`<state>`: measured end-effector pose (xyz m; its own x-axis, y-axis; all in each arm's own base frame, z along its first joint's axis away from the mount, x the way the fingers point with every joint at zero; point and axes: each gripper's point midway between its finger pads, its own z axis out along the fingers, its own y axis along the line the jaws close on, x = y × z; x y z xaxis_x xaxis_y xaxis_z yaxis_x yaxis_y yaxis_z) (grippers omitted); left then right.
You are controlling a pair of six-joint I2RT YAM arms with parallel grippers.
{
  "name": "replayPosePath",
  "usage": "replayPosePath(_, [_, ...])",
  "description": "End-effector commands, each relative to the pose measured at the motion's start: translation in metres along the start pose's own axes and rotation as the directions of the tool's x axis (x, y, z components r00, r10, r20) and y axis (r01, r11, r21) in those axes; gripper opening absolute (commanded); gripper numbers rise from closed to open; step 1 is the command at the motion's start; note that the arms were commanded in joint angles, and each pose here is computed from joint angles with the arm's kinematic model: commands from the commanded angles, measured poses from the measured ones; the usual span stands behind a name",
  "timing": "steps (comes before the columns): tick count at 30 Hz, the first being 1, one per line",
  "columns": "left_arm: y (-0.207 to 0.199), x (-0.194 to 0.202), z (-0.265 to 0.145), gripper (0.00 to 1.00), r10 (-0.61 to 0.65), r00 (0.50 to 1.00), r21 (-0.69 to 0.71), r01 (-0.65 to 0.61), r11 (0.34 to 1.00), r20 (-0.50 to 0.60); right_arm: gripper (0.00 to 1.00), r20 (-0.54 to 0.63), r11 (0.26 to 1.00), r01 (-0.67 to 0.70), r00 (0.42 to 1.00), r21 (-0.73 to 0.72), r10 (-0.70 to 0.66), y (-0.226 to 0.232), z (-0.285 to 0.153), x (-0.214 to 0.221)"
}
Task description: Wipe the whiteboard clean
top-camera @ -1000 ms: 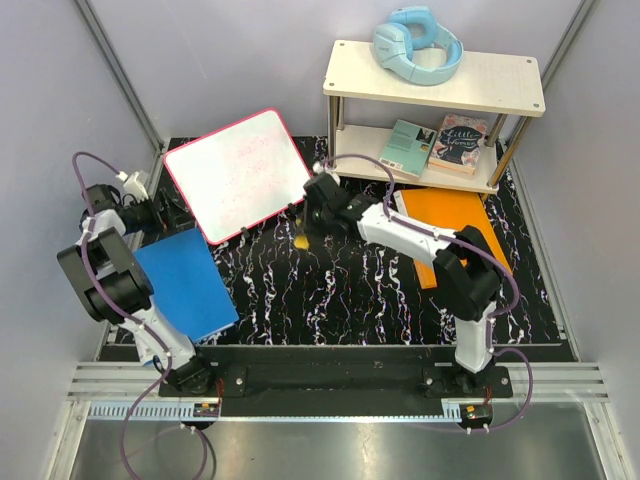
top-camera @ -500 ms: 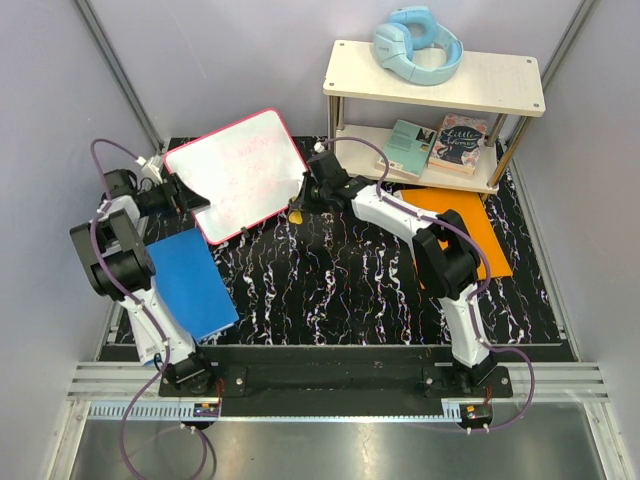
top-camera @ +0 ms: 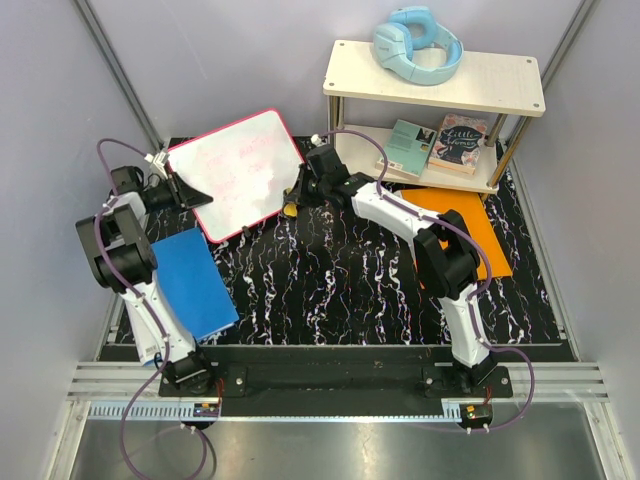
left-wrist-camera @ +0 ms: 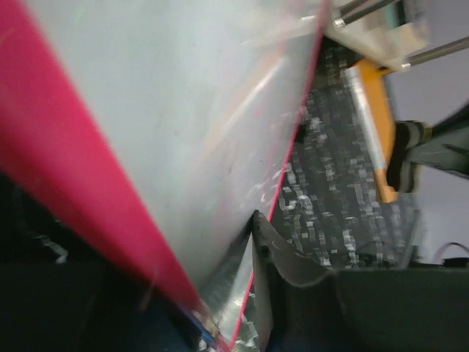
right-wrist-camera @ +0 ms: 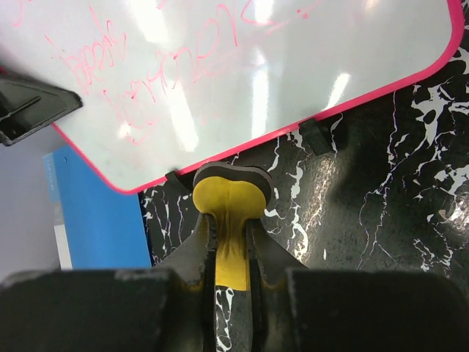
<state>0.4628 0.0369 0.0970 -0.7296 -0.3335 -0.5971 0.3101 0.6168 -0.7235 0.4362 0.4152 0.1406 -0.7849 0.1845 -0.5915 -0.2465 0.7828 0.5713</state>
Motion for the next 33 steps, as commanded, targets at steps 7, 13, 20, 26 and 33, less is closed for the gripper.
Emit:
replayPosePath(7, [0.001,0.005,0.004,0.00,0.068,0.997,0.042,-0.067,0.997,-0.027,0.00,0.056,0.997,0.040,0.998,-0.064,-0.037,0.021,-0.013,-0.022])
replayPosePath(13, [-0.008,0.011,0.001,0.00,0.082,0.995,0.074,-0.077,0.994,-0.061,0.00,0.043,0.997,0.044,0.998,-0.064,-0.041,0.019,-0.015,-0.017])
replayPosePath(20, [0.005,0.028,-0.014,0.00,0.172,0.956,-0.016,-0.181,0.983,-0.237,0.00,0.040,0.997,0.047,0.998,-0.067,-0.044,0.018,-0.017,-0.014])
replayPosePath(26, [0.015,0.037,-0.021,0.00,0.188,0.936,-0.054,-0.214,0.975,-0.299,0.00,0.027,0.996,0.034,0.999,-0.078,-0.032,0.018,-0.013,-0.010])
replayPosePath(33, [0.037,0.036,-0.024,0.00,0.193,0.922,-0.125,-0.246,0.961,-0.335,0.00,0.040,0.996,0.049,0.998,-0.070,-0.046,0.017,-0.016,-0.013])
